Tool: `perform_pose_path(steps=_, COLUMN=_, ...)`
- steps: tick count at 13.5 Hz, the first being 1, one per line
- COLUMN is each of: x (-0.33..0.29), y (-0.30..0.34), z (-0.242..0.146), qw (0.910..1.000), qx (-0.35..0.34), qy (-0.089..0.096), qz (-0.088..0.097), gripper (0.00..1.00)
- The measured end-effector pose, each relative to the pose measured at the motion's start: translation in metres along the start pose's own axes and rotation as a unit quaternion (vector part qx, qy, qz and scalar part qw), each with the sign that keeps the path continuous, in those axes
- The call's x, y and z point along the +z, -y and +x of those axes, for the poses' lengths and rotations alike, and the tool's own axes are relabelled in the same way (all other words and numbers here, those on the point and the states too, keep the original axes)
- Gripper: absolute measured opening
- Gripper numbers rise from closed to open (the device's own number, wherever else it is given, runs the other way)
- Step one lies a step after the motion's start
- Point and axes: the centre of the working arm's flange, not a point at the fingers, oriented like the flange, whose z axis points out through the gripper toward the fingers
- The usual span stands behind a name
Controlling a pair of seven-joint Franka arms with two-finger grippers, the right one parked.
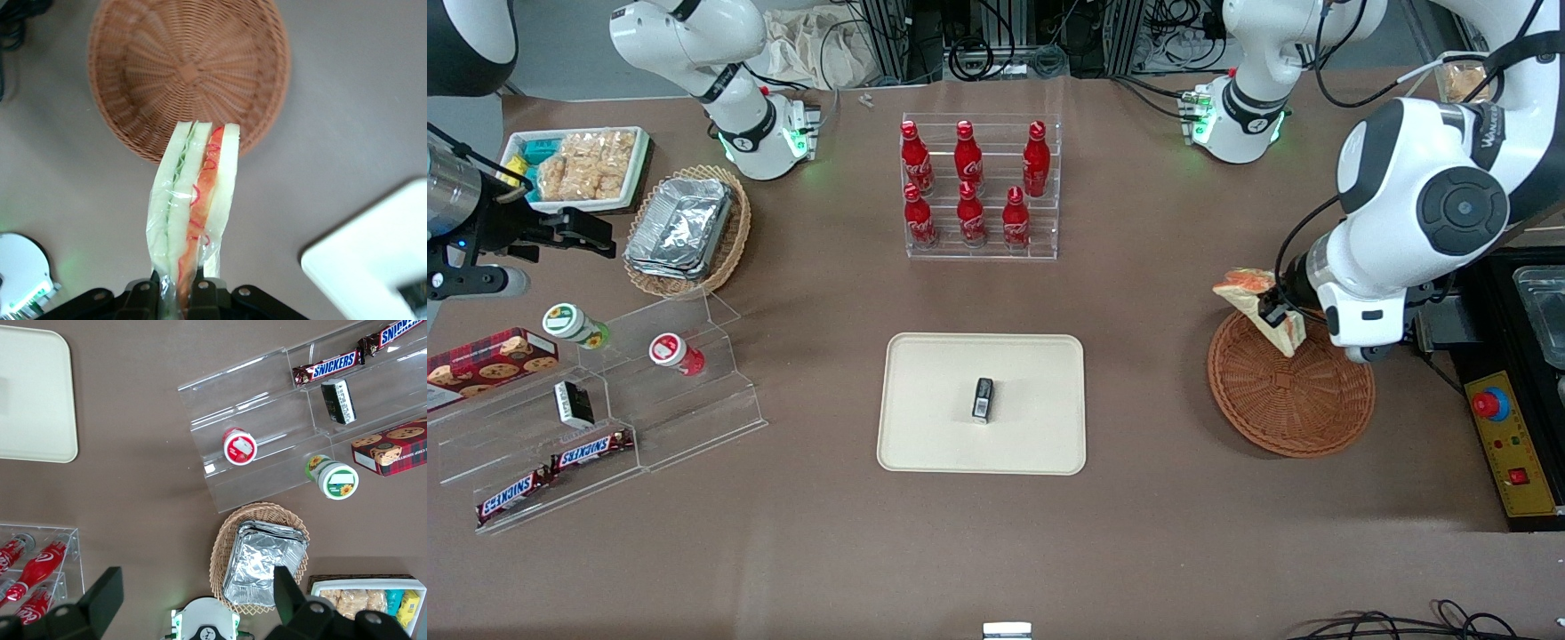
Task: Place sandwich from basket to tray
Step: 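Carry the sandwich over the cream tray beside the black box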
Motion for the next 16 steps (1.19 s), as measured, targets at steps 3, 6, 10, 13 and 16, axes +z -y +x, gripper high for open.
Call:
perform_pose_path(steps=3, x=-0.003, y=-0.014, z=-0.022, qw=0.9897, qx=0.142, qy=0.014, qz=0.014, gripper=0.16)
perform_pose_path(steps=6, x=-0.003, y=-0.042, z=-0.066, qw=0.9721, qx=0.234, qy=0.014, qz=0.018, gripper=0.15)
perform_pose_path(steps=10, x=0.016, y=-0.084, z=-0.11, qw=0.9512, qx=0.308, qy=0.012, qz=0.006, gripper=0.15)
perform_pose_path(steps=13, x=0.04, y=-0.126, z=-0.129, qw=0.9394, qx=0.341, qy=-0.007, qz=-0.035, gripper=0.15)
perform_pose_path(steps=16, x=0.078, y=-0.162, z=-0.141, qw=0.9305, qx=0.36, qy=-0.021, qz=-0.064, gripper=0.15)
